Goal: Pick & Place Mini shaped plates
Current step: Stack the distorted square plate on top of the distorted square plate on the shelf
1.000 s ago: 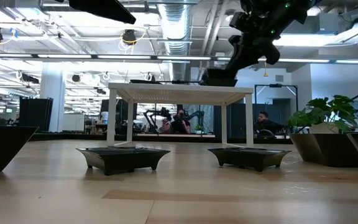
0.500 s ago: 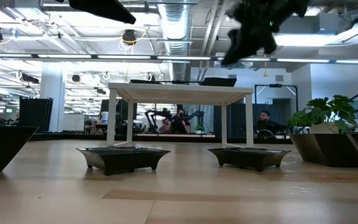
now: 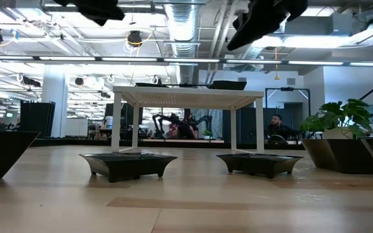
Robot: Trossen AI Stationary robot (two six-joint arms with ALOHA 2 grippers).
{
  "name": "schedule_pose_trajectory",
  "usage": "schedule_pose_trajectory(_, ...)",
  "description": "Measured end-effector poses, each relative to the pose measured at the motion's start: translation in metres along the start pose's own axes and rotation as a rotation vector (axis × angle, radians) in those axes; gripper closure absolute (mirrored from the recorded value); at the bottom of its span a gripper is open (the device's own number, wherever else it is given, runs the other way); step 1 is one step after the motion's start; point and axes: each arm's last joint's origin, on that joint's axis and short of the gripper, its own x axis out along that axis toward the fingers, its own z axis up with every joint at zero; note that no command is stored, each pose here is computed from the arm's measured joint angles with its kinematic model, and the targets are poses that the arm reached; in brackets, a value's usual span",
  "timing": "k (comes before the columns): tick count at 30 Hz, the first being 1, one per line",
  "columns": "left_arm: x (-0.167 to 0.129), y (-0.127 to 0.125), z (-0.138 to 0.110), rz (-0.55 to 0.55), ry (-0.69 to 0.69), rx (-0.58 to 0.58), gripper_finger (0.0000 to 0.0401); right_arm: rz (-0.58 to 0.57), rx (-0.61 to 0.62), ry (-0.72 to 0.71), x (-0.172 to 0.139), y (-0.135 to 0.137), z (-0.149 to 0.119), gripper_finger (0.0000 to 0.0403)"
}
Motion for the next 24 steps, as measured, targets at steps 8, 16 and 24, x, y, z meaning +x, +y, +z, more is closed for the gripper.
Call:
schedule_pose_trajectory(8, 0.013, -0.045, -0.028, -0.117, 0.123, -0.113, 0.0273, 0.063, 0.017, 0.107, 0.051, 0.044, -0.002, 0.0335)
schedule_pose_trajectory(16, 0.027, -0.089, -0.050, -0.229, 0.241, -0.225, 0.0238, 0.121, 0.032, 0.155, 0.086, 0.070, 0.016, 0.0335)
schedule_pose_trajectory(24, 0.024, -0.115, -0.054, -0.292, 0.230, -0.290, 0.0248, 0.139, -0.003, 0.194, 0.106, 0.083, 0.036, 0.0335)
